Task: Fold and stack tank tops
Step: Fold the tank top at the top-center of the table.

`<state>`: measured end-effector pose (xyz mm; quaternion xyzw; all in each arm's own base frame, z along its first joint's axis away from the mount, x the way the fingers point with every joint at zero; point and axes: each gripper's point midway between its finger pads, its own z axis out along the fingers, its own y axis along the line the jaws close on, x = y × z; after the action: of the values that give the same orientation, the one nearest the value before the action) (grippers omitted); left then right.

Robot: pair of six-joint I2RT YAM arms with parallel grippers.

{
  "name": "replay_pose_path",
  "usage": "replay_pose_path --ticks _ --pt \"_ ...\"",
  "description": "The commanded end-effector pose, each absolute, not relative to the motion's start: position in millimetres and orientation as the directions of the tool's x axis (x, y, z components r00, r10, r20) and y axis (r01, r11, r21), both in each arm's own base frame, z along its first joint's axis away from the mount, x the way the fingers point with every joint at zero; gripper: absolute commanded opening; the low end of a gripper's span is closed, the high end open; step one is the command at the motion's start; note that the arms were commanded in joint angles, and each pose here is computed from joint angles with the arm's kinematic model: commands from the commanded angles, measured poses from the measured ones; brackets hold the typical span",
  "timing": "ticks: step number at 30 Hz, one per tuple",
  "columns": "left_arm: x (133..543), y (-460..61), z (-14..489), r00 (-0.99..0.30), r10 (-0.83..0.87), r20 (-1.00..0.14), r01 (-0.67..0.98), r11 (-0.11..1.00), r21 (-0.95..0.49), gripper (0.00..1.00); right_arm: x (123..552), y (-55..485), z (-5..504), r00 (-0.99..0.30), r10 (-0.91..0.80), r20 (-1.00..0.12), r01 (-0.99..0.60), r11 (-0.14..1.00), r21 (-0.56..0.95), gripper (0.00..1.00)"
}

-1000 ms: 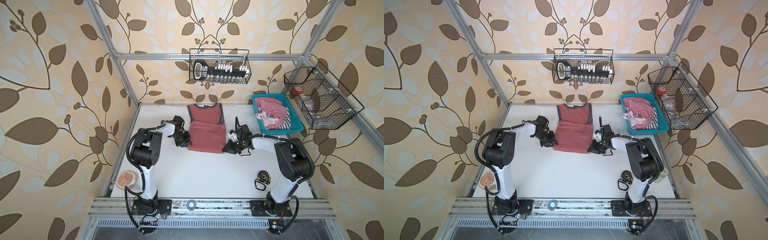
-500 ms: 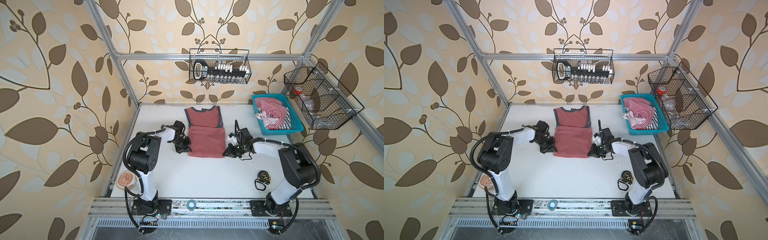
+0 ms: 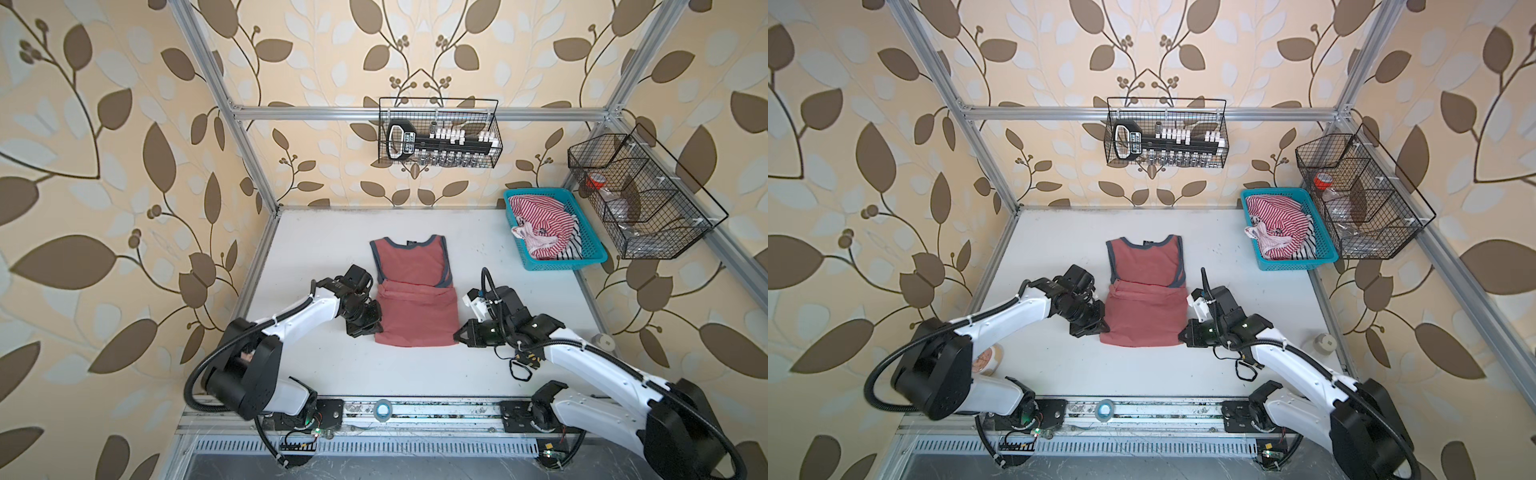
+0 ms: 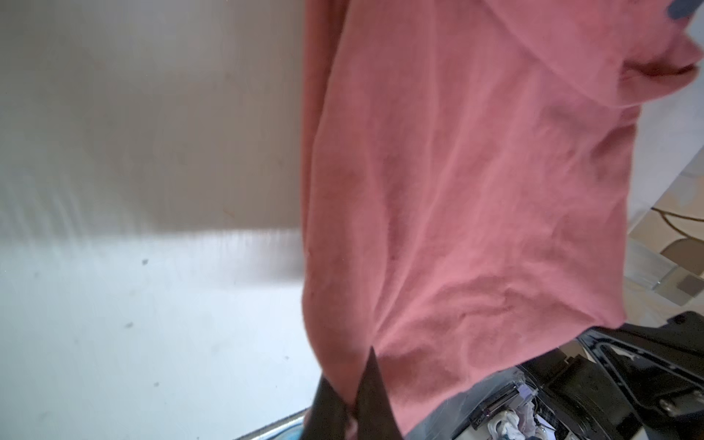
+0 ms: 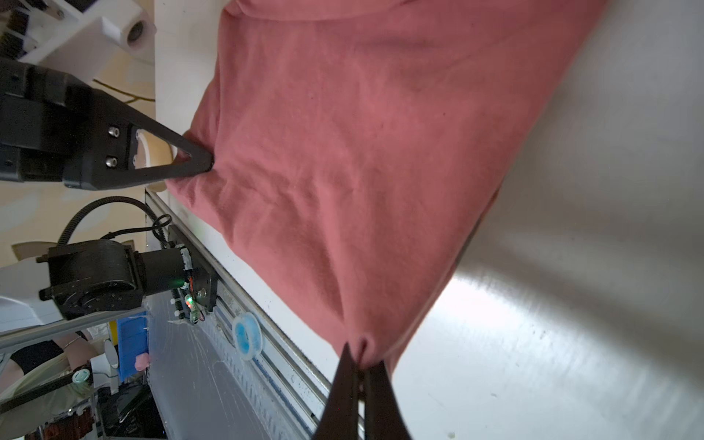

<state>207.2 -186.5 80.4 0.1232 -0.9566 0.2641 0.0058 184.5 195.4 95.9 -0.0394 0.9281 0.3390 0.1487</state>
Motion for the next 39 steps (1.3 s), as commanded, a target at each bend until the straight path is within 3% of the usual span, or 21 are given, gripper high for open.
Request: replay_pose_path --ticks 1,9,18,30,39 --pt "192.3 -179.2 95.4 -0.960 -0.276 0.055 -0.266 0.823 -0.502 0.00 168.7 184.8 98.7 -0.959 0.066 -0.276 -0.119 0.787 0.605 0.00" --pt "193.8 -174.7 127.6 -0.953 -0.301 -0.017 -0.246 0.811 -0.531 0.00 172.8 185.7 144.0 -0.929 0.068 -0.364 -0.184 0.769 0.612 0.00" --pt "239.8 -175.9 173.3 -0.929 -0.331 -0.164 -0.202 0.826 -0.526 0.00 231.7 191.8 179.9 -0.902 0.063 -0.428 -0.235 0.759 0.607 0.00" --pt "306.1 -169.8 186.9 -0.907 -0.392 -0.155 -0.243 0.788 -0.566 0.00 313.0 208.6 199.9 -0.891 0.047 -0.452 -0.281 0.726 0.628 0.00" --pt "358.8 -157.4 169.3 -0.885 -0.459 -0.082 -0.313 0.715 -0.625 0.05 373.0 217.4 173.2 -0.926 0.036 -0.376 -0.242 0.705 0.666 0.00"
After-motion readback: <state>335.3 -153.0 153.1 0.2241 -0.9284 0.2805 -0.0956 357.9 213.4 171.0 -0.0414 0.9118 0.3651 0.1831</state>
